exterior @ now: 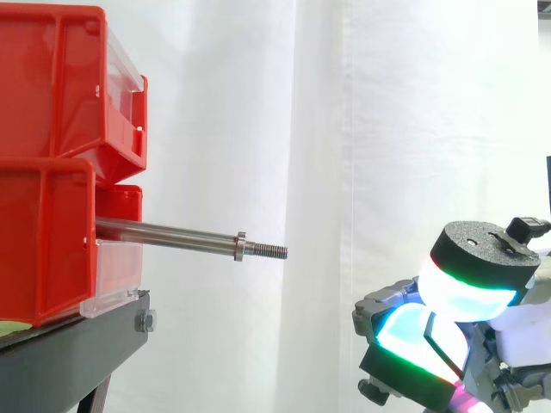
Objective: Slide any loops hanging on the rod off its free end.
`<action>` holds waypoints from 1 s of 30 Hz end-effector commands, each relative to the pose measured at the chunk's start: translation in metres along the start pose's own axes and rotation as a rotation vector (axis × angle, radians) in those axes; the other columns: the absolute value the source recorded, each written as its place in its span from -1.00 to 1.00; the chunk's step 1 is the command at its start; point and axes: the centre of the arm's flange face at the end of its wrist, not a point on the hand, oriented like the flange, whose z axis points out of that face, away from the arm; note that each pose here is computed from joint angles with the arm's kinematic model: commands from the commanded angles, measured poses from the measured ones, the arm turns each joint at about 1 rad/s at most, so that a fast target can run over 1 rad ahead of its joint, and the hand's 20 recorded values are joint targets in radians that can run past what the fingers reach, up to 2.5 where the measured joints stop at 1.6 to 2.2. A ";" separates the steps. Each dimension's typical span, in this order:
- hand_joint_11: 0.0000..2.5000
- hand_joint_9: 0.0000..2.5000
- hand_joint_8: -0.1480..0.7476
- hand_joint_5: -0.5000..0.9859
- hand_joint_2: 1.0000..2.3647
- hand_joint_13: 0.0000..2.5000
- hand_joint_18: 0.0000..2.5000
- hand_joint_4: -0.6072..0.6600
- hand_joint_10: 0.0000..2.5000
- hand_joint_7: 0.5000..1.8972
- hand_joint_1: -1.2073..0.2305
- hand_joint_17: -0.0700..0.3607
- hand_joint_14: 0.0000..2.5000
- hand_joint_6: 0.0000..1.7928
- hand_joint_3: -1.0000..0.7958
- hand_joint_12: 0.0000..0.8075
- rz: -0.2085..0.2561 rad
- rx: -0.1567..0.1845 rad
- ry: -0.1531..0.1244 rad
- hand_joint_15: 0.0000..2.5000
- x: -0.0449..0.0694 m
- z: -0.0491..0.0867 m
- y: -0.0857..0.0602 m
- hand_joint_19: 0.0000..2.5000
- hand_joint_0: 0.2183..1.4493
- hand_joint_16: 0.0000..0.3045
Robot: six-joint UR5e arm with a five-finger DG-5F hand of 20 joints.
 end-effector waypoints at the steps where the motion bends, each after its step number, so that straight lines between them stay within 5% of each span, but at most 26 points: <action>1: -0.41 -0.17 -0.01 -0.47 -0.97 -0.43 -0.39 -0.27 -0.98 0.14 -0.28 -0.18 -0.99 -0.22 -0.12 -0.20 0.001 0.000 0.000 -0.83 0.000 0.000 0.000 -0.66 -0.38 -0.69; 30: -0.42 -0.18 -0.01 -0.47 -0.97 -0.43 -0.40 -0.26 -0.98 0.15 -0.28 -0.18 -0.99 -0.22 -0.12 -0.20 0.001 0.000 0.000 -0.84 0.000 0.000 -0.001 -0.67 -0.38 -0.69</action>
